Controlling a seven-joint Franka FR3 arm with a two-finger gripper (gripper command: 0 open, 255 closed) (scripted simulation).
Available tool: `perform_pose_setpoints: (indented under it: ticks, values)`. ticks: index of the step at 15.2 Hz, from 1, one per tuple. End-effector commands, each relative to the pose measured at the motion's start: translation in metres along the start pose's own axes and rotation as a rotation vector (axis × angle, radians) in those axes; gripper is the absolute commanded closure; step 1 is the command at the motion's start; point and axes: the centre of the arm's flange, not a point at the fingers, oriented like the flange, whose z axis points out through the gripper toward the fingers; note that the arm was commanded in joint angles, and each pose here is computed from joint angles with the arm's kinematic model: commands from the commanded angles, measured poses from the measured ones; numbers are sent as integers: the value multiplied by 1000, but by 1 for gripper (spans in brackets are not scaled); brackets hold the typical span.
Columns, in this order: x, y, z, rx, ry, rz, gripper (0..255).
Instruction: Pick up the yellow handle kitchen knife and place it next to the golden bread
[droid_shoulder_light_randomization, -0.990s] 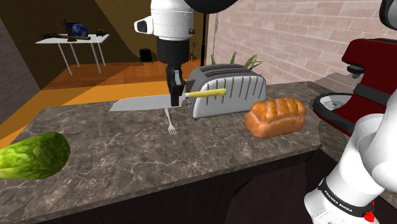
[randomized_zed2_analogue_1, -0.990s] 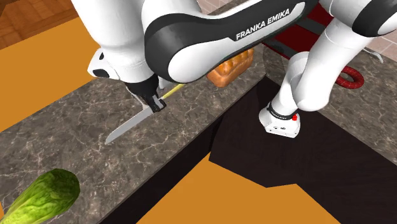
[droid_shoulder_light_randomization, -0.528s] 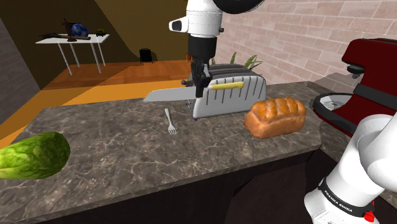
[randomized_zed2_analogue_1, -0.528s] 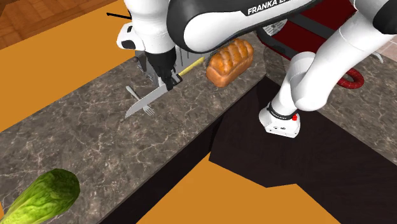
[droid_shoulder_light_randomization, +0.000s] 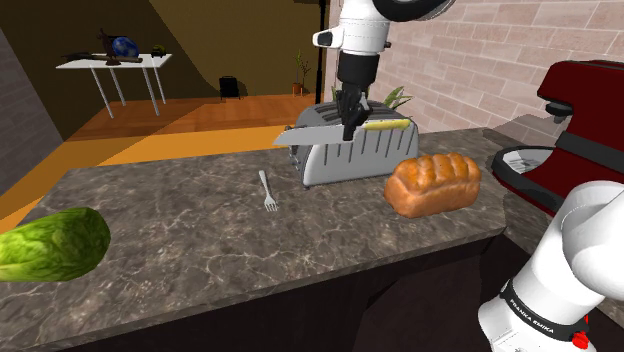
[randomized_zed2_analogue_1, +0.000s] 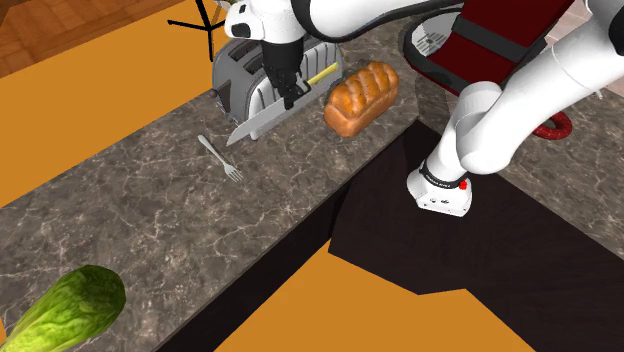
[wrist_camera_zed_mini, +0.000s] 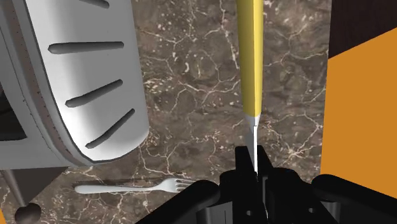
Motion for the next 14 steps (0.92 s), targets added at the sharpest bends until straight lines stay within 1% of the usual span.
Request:
perform_pose_setpoints:
  ticks: [1, 14]
  values:
    - [-11, 3, 6, 1, 1, -1, 255]
    - [-13, 3, 75, 1, 1, -1, 255]
